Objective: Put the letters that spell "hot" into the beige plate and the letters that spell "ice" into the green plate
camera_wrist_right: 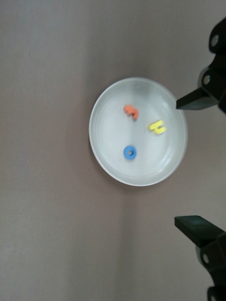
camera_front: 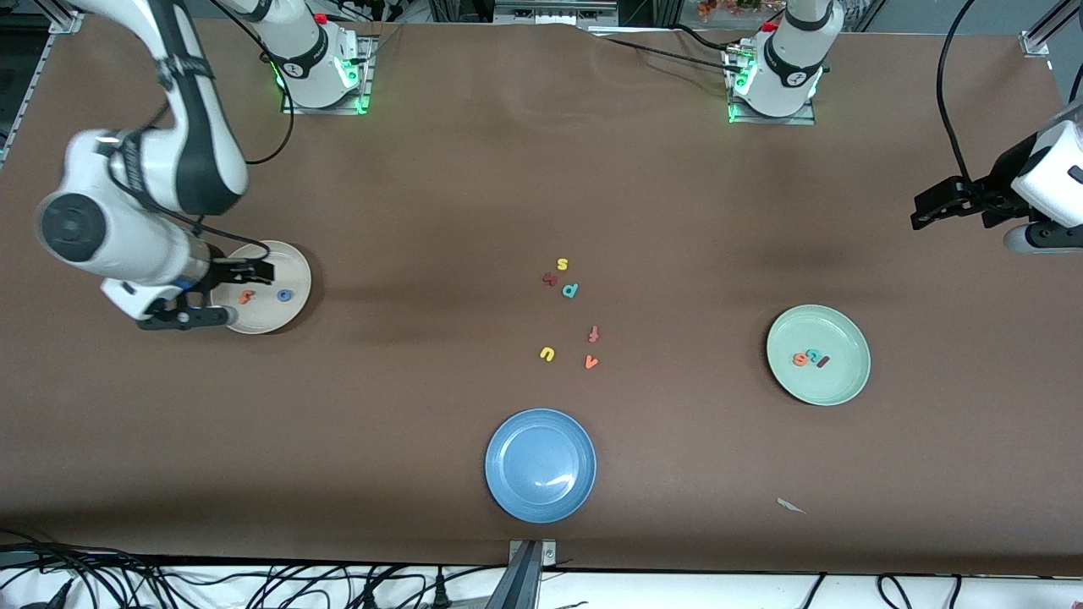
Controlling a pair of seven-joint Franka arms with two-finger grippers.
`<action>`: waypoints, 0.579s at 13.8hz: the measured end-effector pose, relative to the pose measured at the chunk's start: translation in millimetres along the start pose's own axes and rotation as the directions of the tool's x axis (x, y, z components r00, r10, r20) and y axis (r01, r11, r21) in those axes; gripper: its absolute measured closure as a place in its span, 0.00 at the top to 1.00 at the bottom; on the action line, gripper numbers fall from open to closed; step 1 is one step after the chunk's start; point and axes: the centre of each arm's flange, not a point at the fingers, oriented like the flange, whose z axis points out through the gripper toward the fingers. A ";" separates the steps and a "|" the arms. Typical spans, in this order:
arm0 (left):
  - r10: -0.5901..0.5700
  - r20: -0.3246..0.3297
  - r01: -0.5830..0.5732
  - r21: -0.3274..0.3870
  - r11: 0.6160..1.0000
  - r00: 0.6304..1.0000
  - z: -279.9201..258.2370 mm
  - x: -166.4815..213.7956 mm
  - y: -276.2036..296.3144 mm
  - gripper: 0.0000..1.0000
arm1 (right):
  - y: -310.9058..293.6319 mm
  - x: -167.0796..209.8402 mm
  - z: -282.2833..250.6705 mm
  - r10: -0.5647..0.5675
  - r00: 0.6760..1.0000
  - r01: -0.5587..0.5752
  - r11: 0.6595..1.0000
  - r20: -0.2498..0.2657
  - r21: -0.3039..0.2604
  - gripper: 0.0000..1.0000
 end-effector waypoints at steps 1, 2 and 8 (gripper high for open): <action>0.000 0.000 0.000 0.000 1.000 1.000 0.2 0.0 0.1 1.00 | 6.3 -3.8 -24.8 0.010 1.000 -0.010 1.000 0.011 0.004 1.00; 0.000 0.001 0.000 0.000 1.000 1.000 0.3 0.0 0.2 1.00 | 11.8 -7.7 -49.2 0.019 1.000 -0.019 1.000 0.016 0.007 1.00; 0.001 0.001 -0.001 0.000 1.000 1.000 0.6 0.1 0.3 1.00 | 15.9 -13.9 -108.9 0.055 0.998 -0.054 0.998 -0.026 0.041 1.00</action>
